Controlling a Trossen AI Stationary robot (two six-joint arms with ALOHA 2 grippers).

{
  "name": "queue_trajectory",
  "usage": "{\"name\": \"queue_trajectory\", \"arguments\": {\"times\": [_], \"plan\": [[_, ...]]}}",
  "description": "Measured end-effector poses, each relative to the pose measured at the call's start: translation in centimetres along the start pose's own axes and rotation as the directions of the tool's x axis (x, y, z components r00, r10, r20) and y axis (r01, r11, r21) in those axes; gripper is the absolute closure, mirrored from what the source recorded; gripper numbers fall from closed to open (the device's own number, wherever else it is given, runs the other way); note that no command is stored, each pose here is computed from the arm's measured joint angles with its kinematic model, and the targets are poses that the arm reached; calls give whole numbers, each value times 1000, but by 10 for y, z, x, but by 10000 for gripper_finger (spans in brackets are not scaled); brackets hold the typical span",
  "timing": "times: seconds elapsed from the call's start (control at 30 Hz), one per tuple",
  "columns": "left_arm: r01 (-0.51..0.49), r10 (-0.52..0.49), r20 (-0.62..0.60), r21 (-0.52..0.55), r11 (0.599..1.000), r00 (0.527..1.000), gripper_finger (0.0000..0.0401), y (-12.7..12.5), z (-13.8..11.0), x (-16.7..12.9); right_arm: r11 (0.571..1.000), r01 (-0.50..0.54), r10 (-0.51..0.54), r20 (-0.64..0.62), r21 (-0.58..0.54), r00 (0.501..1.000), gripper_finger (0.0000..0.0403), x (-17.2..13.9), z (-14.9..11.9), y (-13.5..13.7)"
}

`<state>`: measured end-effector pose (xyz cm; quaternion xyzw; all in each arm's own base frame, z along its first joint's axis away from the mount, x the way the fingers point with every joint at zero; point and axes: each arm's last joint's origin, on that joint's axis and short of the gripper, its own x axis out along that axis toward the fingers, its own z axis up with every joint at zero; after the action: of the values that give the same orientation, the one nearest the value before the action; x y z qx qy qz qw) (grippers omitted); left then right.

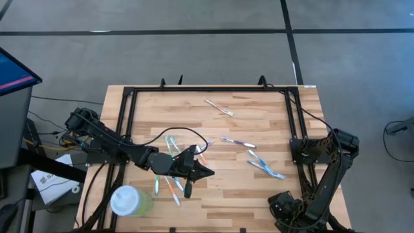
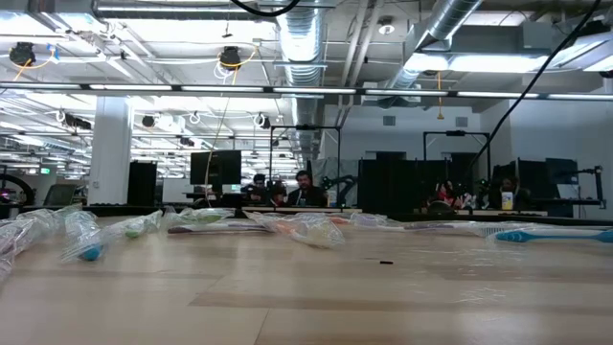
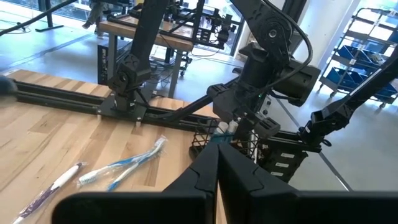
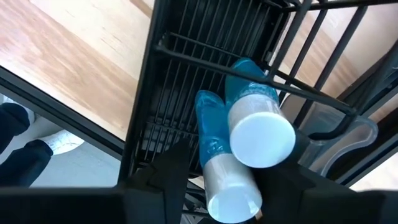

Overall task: Pick & Place toothbrushing station
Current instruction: Put the blue mouthwash bottle into the black organizer

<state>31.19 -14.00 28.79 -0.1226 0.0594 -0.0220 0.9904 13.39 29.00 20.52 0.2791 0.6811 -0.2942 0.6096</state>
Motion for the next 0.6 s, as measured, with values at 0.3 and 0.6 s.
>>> {"name": "queue_trajectory", "arguments": {"times": [0.3, 0.6], "plan": [[-2, 2, 0, 0, 1000, 1000, 400, 1, 0, 0, 1000, -2, 2, -4, 0, 1000, 258, -1, 0, 0], [-8, 8, 2, -1, 1000, 1000, 400, 3, 1, 1, 1000, -7, 7, -14, -13, 1000, 257, -3, 7, 3]]}}
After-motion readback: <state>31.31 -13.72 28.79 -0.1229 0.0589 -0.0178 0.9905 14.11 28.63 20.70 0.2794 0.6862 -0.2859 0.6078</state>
